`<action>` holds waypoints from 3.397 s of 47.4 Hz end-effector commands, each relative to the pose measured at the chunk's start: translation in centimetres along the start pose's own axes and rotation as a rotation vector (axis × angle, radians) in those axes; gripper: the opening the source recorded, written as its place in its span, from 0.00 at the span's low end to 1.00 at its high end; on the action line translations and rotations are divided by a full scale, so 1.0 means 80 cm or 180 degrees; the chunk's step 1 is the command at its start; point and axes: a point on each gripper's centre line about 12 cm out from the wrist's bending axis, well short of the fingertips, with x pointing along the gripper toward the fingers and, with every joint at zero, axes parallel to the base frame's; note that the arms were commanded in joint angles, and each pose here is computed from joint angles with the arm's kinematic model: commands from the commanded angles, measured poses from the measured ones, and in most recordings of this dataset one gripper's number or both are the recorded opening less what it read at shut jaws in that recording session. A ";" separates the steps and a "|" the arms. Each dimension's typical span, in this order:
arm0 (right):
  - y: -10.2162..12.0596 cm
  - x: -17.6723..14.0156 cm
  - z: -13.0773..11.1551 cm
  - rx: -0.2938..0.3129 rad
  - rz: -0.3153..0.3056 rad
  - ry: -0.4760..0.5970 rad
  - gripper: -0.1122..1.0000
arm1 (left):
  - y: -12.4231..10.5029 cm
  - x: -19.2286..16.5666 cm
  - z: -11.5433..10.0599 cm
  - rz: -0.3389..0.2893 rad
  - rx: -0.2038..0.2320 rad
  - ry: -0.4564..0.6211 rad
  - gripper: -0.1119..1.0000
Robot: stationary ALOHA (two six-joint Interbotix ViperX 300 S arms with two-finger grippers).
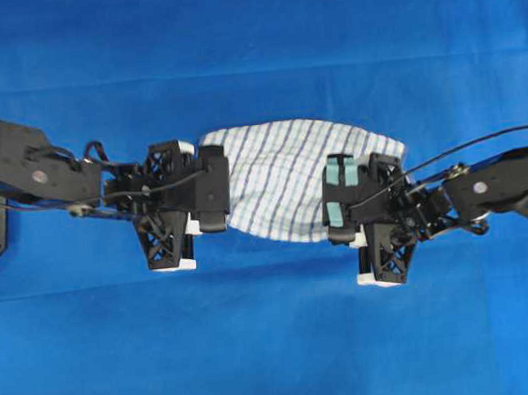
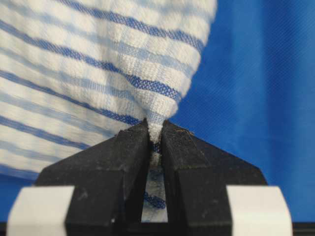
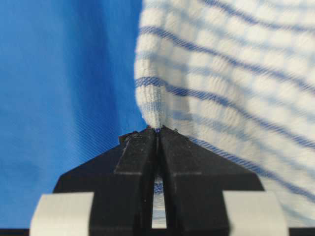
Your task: Lift the towel with both arms.
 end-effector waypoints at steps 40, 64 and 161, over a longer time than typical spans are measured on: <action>-0.007 -0.338 0.199 -0.0282 -0.0579 -0.1133 0.13 | 0.013 -0.337 0.192 0.0089 -0.0035 -0.1367 0.14; -0.008 -0.360 0.208 -0.0357 -0.0621 -0.1165 0.13 | 0.014 -0.354 0.201 0.0113 0.0016 -0.1361 0.14; -0.025 -0.133 0.064 -0.0120 -0.0200 -0.0768 0.70 | 0.017 -0.139 0.058 0.0143 0.0095 -0.1154 0.94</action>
